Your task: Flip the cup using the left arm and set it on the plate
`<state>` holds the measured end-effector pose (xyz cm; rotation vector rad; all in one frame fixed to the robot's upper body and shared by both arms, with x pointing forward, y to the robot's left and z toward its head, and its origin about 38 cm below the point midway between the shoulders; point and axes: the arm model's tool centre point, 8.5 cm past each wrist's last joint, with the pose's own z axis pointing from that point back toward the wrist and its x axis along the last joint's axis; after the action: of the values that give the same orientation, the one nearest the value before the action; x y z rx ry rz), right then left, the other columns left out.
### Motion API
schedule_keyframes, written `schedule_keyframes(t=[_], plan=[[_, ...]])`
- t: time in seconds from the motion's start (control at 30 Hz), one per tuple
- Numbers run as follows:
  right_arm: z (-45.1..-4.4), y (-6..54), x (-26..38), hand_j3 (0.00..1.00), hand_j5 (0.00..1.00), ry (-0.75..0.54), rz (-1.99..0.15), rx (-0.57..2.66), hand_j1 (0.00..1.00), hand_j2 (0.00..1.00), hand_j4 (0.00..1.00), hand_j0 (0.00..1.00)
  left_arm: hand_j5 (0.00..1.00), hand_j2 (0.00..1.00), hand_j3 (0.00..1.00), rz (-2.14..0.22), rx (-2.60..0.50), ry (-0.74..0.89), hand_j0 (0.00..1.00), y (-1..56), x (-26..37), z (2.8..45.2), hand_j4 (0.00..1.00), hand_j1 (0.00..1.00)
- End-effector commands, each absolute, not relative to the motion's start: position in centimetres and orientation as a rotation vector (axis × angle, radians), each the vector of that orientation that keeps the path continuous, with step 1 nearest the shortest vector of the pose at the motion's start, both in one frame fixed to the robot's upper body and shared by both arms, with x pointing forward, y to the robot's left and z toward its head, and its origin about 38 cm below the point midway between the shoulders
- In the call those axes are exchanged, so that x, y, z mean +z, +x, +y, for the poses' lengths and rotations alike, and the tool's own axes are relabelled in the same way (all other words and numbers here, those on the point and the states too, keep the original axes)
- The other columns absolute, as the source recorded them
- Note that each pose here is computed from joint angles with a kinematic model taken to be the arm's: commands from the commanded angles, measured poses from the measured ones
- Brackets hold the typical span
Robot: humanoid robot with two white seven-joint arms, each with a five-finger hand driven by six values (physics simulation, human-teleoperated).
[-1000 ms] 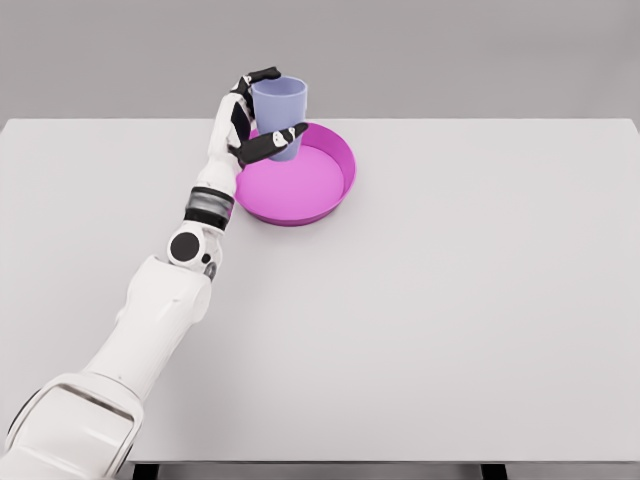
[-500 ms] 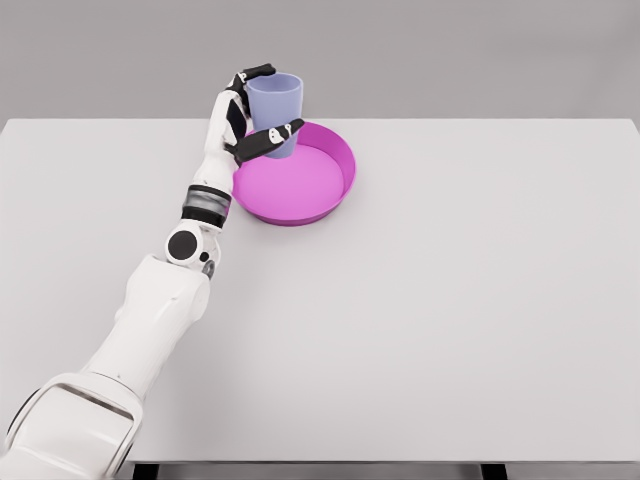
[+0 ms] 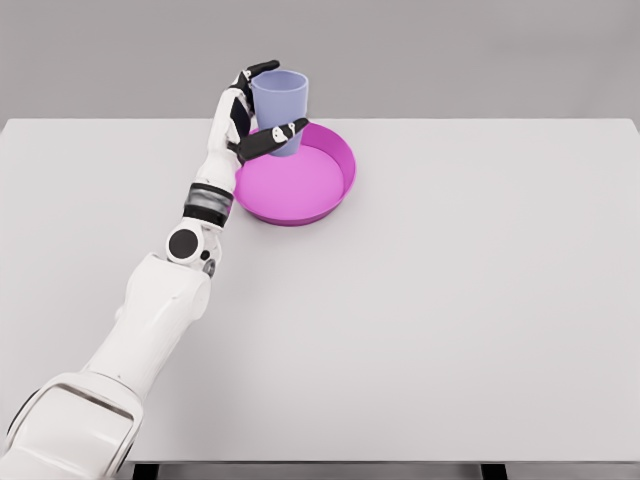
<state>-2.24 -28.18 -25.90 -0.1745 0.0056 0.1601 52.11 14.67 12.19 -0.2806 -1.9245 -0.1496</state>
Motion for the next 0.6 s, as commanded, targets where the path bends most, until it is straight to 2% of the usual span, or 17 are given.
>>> schedule_keyframes(t=[0.0, 0.1, 0.57], plan=[[-28.19, -2.25, -25.9, 1.0, 1.0, -0.175, 0.006, 0.16, 1.0, 1.0, 1.0, 1.0, 0.71, 0.71, 0.71, -1.925, -0.152, -0.283, 0.71, 52.11, 12.21, 14.67, 0.71, 0.71], [-28.19, -2.25, -25.9, 1.0, 1.0, -0.175, 0.006, 0.16, 1.0, 1.0, 1.0, 1.0, 0.81, 0.81, 0.81, -1.924, -0.152, -0.282, 0.81, 52.11, 12.16, 14.69, 0.81, 0.81], [-28.19, -2.25, -25.9, 1.0, 1.0, -0.175, 0.006, 0.16, 1.0, 1.0, 1.0, 1.0, 0.76, 0.76, 0.76, -1.921, -0.163, -0.287, 0.76, 51.96, 12.02, 14.43, 0.76, 0.76]])
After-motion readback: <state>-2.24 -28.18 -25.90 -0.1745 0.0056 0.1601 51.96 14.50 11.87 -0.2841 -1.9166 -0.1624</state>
